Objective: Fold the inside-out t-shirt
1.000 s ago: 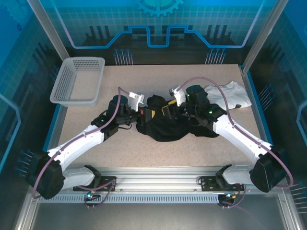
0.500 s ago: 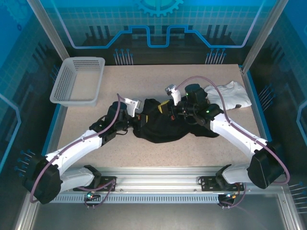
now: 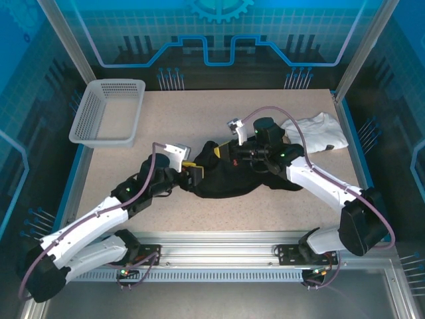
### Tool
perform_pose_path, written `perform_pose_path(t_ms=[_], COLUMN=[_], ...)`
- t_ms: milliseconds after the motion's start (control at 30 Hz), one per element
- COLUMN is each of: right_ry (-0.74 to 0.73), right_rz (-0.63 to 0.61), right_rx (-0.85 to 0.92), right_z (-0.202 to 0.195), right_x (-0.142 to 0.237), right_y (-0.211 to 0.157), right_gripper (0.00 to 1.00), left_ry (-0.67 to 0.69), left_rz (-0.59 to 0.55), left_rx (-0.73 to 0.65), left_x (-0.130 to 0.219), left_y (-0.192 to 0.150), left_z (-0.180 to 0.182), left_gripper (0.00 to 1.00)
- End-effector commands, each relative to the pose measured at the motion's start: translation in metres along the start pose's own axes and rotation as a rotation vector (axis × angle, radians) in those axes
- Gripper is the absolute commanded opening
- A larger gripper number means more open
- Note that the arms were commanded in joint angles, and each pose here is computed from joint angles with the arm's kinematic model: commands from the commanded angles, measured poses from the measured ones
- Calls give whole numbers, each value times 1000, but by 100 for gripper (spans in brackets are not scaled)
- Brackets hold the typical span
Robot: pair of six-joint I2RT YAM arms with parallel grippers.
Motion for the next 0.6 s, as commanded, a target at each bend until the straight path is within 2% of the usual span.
perform_pose_path(t_ms=[0, 200, 367, 433, 533, 567], right_ry=[29, 36, 39, 39, 15, -3], right_rz=[-47, -49, -47, -46, -51, -54], right_rx=[-6, -14, -16, -17, -11, -12], right_z=[5, 6, 7, 7, 6, 4], right_x=[6, 8, 11, 12, 19, 23], right_y=[19, 19, 17, 16, 17, 17], right_gripper=[0, 0, 0, 0, 0, 1], left_ry=[-109, -66, 2, 13, 15, 15], left_rz=[19, -15, -39, -47, -53, -55], left_rx=[28, 50, 66, 79, 95, 98], left_x=[-8, -36, -52, -57, -58, -57], left_y=[12, 27, 36, 39, 41, 40], left_z=[-21, -22, -9, -4, 2, 4], left_gripper=[39, 39, 36, 26, 0, 0])
Point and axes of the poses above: each hand's point on the last joint's axis, 136 mm out from that joint toward the fingers, its own x axis back along the fingers, its own z axis along the line the jaws close on, y = z × x, the point moved 9 cm from there along x, back along the fingers, and after that the axes turned 13 degrees about x, right-handed, at the moved point
